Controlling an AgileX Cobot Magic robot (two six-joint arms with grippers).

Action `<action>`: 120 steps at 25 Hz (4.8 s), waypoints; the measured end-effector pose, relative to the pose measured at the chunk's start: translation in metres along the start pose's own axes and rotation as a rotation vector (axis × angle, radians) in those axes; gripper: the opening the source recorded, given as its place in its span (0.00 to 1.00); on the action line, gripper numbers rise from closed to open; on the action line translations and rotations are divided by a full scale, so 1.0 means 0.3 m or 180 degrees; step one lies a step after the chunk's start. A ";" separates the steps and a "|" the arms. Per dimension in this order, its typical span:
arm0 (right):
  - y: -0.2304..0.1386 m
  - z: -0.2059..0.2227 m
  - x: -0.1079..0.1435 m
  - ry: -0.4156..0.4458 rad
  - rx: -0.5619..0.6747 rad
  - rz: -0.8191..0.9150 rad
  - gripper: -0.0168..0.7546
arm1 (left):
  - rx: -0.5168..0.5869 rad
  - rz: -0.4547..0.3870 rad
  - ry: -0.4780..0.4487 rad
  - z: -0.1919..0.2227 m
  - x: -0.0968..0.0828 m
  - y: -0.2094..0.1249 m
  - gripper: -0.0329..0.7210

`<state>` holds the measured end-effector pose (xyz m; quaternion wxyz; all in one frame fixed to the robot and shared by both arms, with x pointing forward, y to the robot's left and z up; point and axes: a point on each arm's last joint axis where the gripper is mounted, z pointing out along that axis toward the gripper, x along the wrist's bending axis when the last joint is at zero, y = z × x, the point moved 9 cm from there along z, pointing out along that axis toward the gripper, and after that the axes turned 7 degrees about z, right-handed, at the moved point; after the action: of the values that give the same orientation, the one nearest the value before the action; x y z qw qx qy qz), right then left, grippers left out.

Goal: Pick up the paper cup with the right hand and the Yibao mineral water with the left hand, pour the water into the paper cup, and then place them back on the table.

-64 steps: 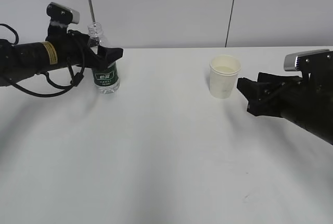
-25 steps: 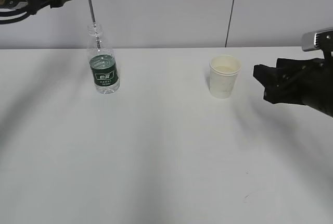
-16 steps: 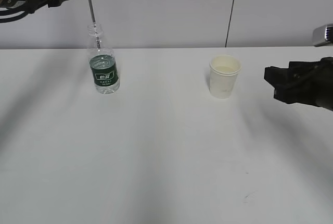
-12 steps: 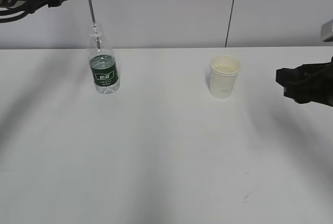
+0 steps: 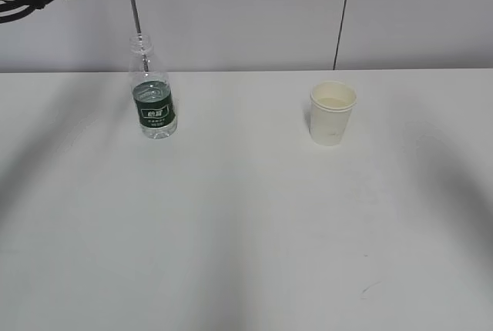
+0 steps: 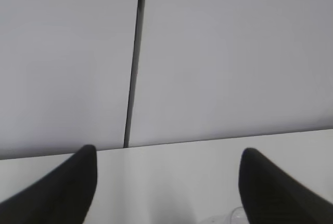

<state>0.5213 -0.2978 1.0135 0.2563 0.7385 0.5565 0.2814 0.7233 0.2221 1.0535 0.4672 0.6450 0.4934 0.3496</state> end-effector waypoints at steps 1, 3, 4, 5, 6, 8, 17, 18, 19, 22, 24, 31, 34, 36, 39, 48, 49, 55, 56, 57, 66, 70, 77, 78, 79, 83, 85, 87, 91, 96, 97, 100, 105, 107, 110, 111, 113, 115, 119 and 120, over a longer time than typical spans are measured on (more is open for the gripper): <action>-0.020 -0.019 -0.002 -0.0013 0.0153 0.0065 0.60 | 0.0000 -0.0013 -0.0012 0.000 -0.002 0.000 0.73; -0.058 -0.052 0.008 0.0025 0.0424 0.0122 0.60 | 0.0000 -0.0021 -0.0038 0.000 -0.007 0.000 0.73; -0.083 -0.066 0.017 0.0069 0.0582 0.0132 0.60 | 0.0003 -0.0005 -0.0050 0.000 -0.010 0.000 0.73; -0.106 -0.080 0.024 0.0104 0.0723 0.0129 0.60 | 0.0008 0.0011 -0.0062 0.000 -0.012 -0.002 0.73; -0.124 -0.097 0.034 0.0164 0.0826 0.0121 0.60 | 0.0014 0.0023 -0.0077 0.000 -0.015 -0.003 0.73; -0.166 -0.129 0.037 0.0208 0.1042 0.0064 0.60 | 0.0032 0.0053 -0.0094 -0.001 -0.018 -0.005 0.73; -0.255 -0.258 0.007 0.0244 0.1323 -0.0202 0.60 | 0.0108 0.0090 -0.0126 -0.002 -0.025 -0.020 0.73; -0.252 -0.271 0.007 0.0263 0.1269 -0.0213 0.60 | 0.0109 0.0085 -0.0133 -0.002 -0.026 -0.020 0.73; -0.251 -0.284 0.005 0.0278 0.1218 -0.0213 0.60 | 0.0111 0.0085 -0.0146 -0.002 -0.028 -0.020 0.73; -0.246 -0.330 0.002 0.0342 0.1038 -0.0236 0.60 | 0.0115 0.0090 -0.0184 -0.002 -0.036 -0.021 0.73; -0.246 -0.362 -0.002 0.0387 0.0911 -0.0287 0.60 | 0.0118 0.0082 -0.0211 -0.003 -0.041 -0.022 0.73; -0.273 -0.476 -0.025 0.0535 0.0423 -0.0493 0.60 | 0.0142 0.0098 -0.0316 -0.010 -0.061 -0.023 0.73; -0.332 -0.484 -0.045 0.0554 0.0357 -0.0578 0.60 | 0.0121 0.0134 -0.0318 -0.020 -0.063 -0.011 0.73; -0.380 -0.465 -0.058 0.0550 0.0388 -0.0643 0.60 | 0.0118 0.0177 -0.0324 -0.025 -0.065 -0.007 0.73; -0.434 -0.423 -0.071 0.0553 0.0373 -0.0725 0.60 | 0.0098 0.0189 -0.0323 -0.034 -0.066 0.003 0.73; -0.468 -0.376 -0.079 0.0629 -0.0110 -0.0847 0.60 | 0.0091 0.0203 -0.0319 -0.037 -0.066 0.007 0.72; -0.466 -0.381 -0.079 0.0636 -0.0153 -0.0845 0.60 | 0.0091 0.0203 -0.0319 -0.037 -0.066 0.007 0.72; -0.503 -0.411 -0.087 0.0689 -0.0237 -0.0838 0.60 | 0.0090 0.0201 -0.0310 -0.037 -0.064 0.007 0.72; -0.519 -0.411 -0.091 0.0694 -0.0224 -0.0840 0.60 | 0.0090 0.0201 -0.0310 -0.037 -0.064 0.007 0.72; -0.530 -0.415 -0.094 0.0704 -0.0234 -0.0840 0.60 | 0.0089 0.0200 -0.0310 -0.038 -0.064 0.008 0.72; -0.551 -0.469 -0.089 0.0862 -0.0594 -0.0806 0.60 | 0.0092 0.0207 -0.0309 -0.038 -0.064 0.007 0.72; -0.554 -0.476 -0.089 0.0877 -0.0643 -0.0804 0.60 | 0.0092 0.0215 -0.0293 -0.037 -0.061 0.007 0.72; -0.554 -0.476 -0.090 0.0878 -0.0650 -0.0804 0.60 | 0.0069 0.0198 -0.0144 -0.035 -0.033 0.012 0.72; -0.554 -0.476 -0.090 0.0878 -0.0650 -0.0804 0.60 | 0.0051 0.0135 -0.0031 -0.035 -0.012 0.016 0.72; -0.554 -0.476 -0.090 0.0878 -0.0650 -0.0804 0.60 | 0.0036 0.0100 0.0041 -0.035 0.002 0.020 0.72; -0.554 -0.476 -0.090 0.0878 -0.0650 -0.0804 0.60 | -0.0023 -0.0015 0.0335 -0.038 0.057 0.030 0.72; -0.553 -0.476 -0.091 0.0871 -0.0651 -0.0806 0.60 | -0.0043 -0.0037 0.0448 -0.041 0.079 0.034 0.72; -0.553 -0.475 -0.093 0.0858 -0.0653 -0.0810 0.60 | -0.0059 -0.0052 0.0539 -0.043 0.096 0.037 0.72; -0.553 -0.475 -0.093 0.0858 -0.0653 -0.0810 0.60 | -0.0068 -0.0062 0.0593 -0.045 0.106 0.038 0.72; -0.552 -0.475 -0.094 0.0852 -0.0655 -0.0812 0.60 | -0.0007 -0.0066 0.0587 -0.043 0.104 0.011 0.72; -0.552 -0.475 -0.094 0.0852 -0.0655 -0.0812 0.60 | 0.0017 -0.0064 0.0586 -0.042 0.104 0.000 0.72; -0.552 -0.475 -0.094 0.0852 -0.0655 -0.0815 0.60 | 0.0079 -0.0052 0.0591 -0.041 0.104 -0.028 0.72; -0.552 -0.475 -0.095 0.0846 -0.0656 -0.0817 0.60 | 0.0102 -0.0054 0.0593 -0.041 0.104 -0.038 0.72; -0.552 -0.475 -0.095 0.0846 -0.0656 -0.0817 0.60 | 0.0104 -0.0054 0.0579 -0.041 0.102 -0.039 0.72; -0.552 -0.475 -0.095 0.0846 -0.0656 -0.0817 0.60 | 0.0111 -0.0066 0.0532 -0.039 0.093 -0.040 0.72; -0.552 -0.475 -0.095 0.0846 -0.0656 -0.0817 0.60 | 0.0107 -0.0077 0.0533 -0.040 0.093 -0.039 0.72; -0.552 -0.475 -0.095 0.0846 -0.0656 -0.0817 0.60 | 0.0101 -0.0117 0.0507 -0.041 0.088 -0.037 0.72; -0.552 -0.475 -0.095 0.0846 -0.0656 -0.0817 0.60 | 0.0072 -0.0174 0.0495 -0.054 0.084 -0.027 0.72; -0.552 -0.475 -0.095 0.0846 -0.0656 -0.0817 0.60 | -0.0049 -0.0176 0.0497 -0.118 0.075 0.019 0.72; -0.552 -0.475 -0.095 0.0846 -0.0656 -0.0817 0.60 | -0.0077 -0.0165 0.0498 -0.144 0.071 0.028 0.72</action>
<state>0.3029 -0.2747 0.9964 0.2886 0.5878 0.6432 0.3968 0.6923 0.2531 1.0750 0.4439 0.5971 0.5407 0.3926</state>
